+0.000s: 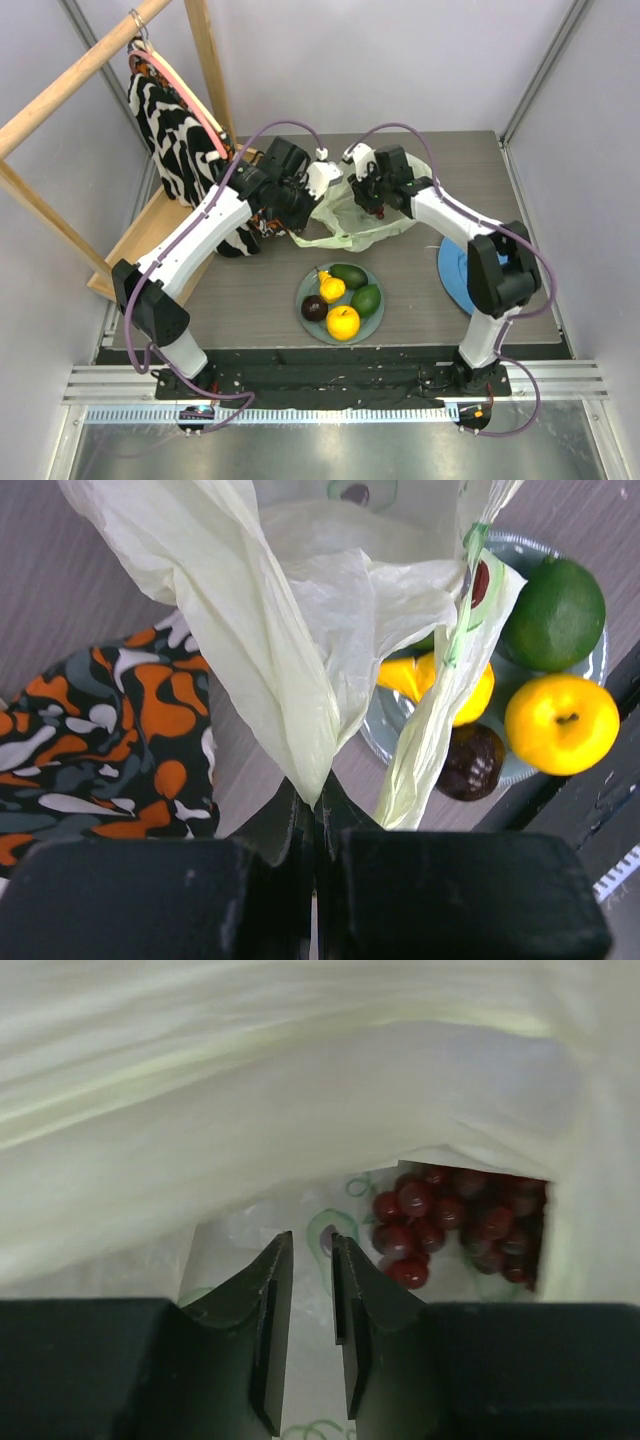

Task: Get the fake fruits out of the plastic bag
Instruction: Take out the fake fruit from the plastic bag.

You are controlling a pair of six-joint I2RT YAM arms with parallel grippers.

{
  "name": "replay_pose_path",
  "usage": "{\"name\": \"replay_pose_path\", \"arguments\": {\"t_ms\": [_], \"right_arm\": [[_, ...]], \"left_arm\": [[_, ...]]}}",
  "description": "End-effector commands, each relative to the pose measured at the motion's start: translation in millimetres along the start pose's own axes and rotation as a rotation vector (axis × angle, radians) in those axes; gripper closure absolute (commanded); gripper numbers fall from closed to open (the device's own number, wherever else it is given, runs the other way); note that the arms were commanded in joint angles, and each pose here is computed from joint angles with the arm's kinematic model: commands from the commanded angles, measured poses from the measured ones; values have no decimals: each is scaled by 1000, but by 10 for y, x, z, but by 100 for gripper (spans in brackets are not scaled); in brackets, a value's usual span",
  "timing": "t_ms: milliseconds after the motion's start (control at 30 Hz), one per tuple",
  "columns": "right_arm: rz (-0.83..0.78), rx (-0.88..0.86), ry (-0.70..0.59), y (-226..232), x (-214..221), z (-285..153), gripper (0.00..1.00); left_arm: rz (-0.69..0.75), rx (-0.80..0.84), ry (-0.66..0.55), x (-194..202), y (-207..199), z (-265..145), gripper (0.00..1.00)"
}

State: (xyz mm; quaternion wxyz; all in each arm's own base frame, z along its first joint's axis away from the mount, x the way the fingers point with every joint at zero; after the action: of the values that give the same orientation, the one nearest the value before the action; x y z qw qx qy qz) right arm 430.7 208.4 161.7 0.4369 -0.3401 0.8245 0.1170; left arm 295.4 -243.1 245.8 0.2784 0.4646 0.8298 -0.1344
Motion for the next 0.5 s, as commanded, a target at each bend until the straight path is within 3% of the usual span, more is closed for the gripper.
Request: {"name": "replay_pose_path", "arguments": {"t_ms": [0,133,200,300,467], "right_arm": [[140,65,-44,-246,-143,107,72],[138,142,-33,-442,-95,195,68],[115,160,2,-483,-1,288,54],[119,217,42,-588,117,428,41],[110,318,49,-780,152,561,38]], "left_arm": [[41,21,12,132,-84,-76,100],[51,9,15,168,-76,-102,100],[48,13,0,133,-89,-118,100],[49,27,-6,50,-96,-85,100],[65,35,11,24,-86,6,100]]}}
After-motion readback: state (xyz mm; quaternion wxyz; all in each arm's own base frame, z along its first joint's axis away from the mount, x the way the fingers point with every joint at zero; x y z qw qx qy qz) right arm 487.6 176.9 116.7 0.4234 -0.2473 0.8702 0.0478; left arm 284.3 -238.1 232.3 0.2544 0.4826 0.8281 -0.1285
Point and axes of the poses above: each gripper's point midway between its finger pads, its own z axis out along the fingers, its own y axis along the line the jaws close on, x = y × z, the point moved 2 cm from there along -z, back along the fingers, and after that the axes turned 3 degrees about z, right-handed, at the moved point
